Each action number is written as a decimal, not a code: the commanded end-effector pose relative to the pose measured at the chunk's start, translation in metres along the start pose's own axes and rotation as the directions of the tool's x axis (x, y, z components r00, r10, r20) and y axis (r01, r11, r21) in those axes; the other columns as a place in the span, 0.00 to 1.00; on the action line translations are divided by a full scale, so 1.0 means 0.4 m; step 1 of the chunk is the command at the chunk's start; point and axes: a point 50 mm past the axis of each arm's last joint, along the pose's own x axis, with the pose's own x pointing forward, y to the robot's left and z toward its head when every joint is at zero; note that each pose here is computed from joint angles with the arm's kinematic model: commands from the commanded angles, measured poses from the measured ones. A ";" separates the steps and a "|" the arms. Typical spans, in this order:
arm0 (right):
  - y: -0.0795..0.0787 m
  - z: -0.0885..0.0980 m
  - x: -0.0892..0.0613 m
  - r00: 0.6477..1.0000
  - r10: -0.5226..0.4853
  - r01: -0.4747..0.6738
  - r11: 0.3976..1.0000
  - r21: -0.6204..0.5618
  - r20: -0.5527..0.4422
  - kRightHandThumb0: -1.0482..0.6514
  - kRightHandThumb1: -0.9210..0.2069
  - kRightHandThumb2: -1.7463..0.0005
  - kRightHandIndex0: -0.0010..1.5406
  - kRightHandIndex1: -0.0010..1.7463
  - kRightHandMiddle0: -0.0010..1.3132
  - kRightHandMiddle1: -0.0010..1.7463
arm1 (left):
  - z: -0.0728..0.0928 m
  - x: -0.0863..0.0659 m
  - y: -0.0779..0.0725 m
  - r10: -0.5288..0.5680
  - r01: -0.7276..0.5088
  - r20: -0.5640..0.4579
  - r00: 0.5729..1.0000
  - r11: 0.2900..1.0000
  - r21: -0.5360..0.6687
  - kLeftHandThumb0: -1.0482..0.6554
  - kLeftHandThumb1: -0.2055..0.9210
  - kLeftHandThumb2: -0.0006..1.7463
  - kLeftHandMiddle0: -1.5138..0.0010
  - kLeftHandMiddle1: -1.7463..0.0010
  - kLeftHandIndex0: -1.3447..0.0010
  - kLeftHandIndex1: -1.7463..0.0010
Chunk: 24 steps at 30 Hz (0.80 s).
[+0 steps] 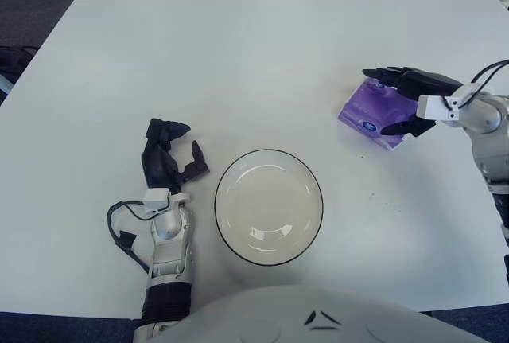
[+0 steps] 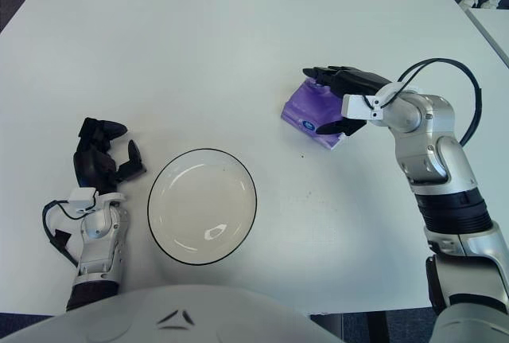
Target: Put the tissue paper into the plate.
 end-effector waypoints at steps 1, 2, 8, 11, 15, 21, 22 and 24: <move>-0.010 0.010 0.000 0.999 0.009 -0.008 1.000 -0.016 0.053 0.00 0.32 0.69 0.00 0.00 0.00 0.00 | -0.057 -0.046 0.020 0.024 -0.019 -0.147 0.989 0.999 0.036 0.61 0.39 0.80 0.56 0.03 0.66 0.00; -0.011 0.015 0.001 0.997 0.008 -0.006 1.000 -0.020 0.075 0.00 0.31 0.69 0.00 0.00 0.00 0.00 | -0.056 -0.045 0.020 0.026 -0.020 -0.147 0.989 0.999 0.036 0.61 0.39 0.80 0.55 0.03 0.66 0.00; -0.014 0.028 0.005 0.992 0.011 -0.005 0.999 -0.046 0.129 0.00 0.30 0.69 0.00 0.00 0.00 0.00 | -0.051 -0.047 0.021 0.024 -0.019 -0.150 0.988 0.999 0.039 0.61 0.39 0.80 0.55 0.04 0.66 0.00; -0.011 0.040 0.011 0.987 0.017 -0.008 0.998 -0.058 0.157 0.00 0.31 0.70 0.00 0.00 0.00 0.00 | -0.047 -0.048 0.025 0.019 -0.014 -0.153 0.988 0.999 0.033 0.61 0.39 0.80 0.55 0.04 0.65 0.00; -0.006 0.048 0.015 0.985 0.025 -0.013 0.998 -0.068 0.170 0.00 0.32 0.70 0.00 0.00 0.00 0.00 | -0.043 -0.050 0.029 0.019 -0.014 -0.157 0.987 0.999 0.032 0.61 0.40 0.80 0.56 0.04 0.66 0.00; 0.000 0.056 0.021 0.984 0.025 -0.012 0.997 -0.072 0.177 0.02 0.34 0.70 0.00 0.00 0.00 0.00 | -0.040 -0.052 0.038 0.020 -0.010 -0.158 0.987 0.998 0.063 0.61 0.41 0.80 0.57 0.03 0.65 0.00; 0.001 0.057 0.021 0.984 0.024 -0.011 0.997 -0.072 0.178 0.02 0.35 0.70 0.00 0.00 0.00 0.00 | -0.039 -0.052 0.039 0.020 -0.010 -0.159 0.987 0.998 0.067 0.61 0.41 0.80 0.58 0.03 0.65 0.00; 0.002 0.059 0.023 0.983 0.022 -0.010 0.997 -0.071 0.180 0.03 0.35 0.70 0.00 0.00 0.00 0.00 | -0.037 -0.052 0.040 0.022 -0.012 -0.159 0.987 0.998 0.067 0.61 0.41 0.79 0.58 0.03 0.65 0.00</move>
